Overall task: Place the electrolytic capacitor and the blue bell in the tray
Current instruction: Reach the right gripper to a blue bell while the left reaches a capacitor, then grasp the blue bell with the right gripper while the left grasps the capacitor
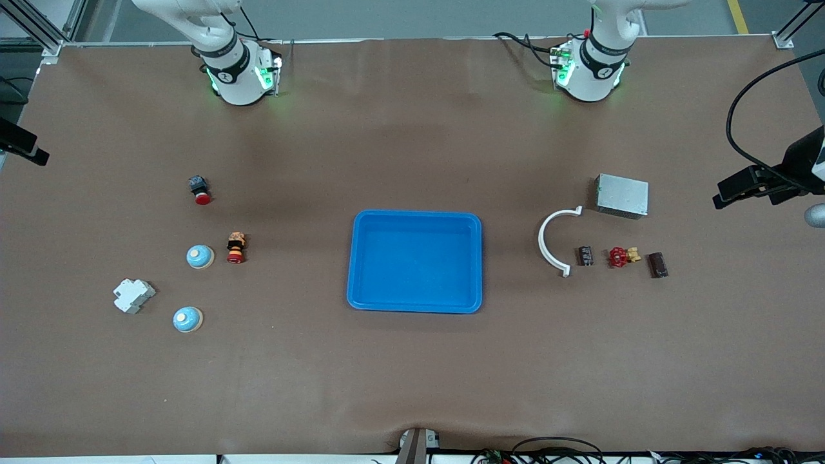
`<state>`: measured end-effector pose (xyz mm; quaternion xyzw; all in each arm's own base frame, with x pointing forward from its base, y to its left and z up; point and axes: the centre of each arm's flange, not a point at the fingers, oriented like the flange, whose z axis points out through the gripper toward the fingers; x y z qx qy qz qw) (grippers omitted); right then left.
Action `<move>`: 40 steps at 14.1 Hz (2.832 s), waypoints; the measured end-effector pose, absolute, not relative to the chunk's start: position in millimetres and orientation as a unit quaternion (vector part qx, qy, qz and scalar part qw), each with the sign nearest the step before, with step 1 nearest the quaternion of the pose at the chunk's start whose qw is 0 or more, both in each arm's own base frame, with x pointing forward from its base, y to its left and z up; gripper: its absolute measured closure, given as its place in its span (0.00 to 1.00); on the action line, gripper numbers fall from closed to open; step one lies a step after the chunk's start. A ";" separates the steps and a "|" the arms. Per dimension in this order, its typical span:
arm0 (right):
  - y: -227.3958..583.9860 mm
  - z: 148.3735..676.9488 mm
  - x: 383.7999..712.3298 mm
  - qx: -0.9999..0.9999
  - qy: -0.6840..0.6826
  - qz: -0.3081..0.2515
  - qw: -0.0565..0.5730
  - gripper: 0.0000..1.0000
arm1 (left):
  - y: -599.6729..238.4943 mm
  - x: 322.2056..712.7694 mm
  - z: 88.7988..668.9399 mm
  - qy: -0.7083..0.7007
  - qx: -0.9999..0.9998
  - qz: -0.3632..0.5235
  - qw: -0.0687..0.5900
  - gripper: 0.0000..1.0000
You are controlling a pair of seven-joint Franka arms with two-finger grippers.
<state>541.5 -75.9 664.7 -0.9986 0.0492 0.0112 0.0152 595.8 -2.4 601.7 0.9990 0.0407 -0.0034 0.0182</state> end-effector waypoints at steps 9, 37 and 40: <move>-76.8 638.9 557.5 -0.999 0.050 -0.002 0.013 0.00 | 18.9 628.3 529.0 0.060 0.997 -0.046 0.015 0.00; -52.1 287.4 691.5 -0.996 0.073 -0.052 0.002 0.00 | 61.3 623.3 259.2 0.080 0.996 -0.045 -0.013 0.00; -51.5 267.6 700.9 -0.995 0.083 -0.048 0.012 0.00 | 65.3 617.8 244.2 0.083 0.995 -0.057 -0.013 0.00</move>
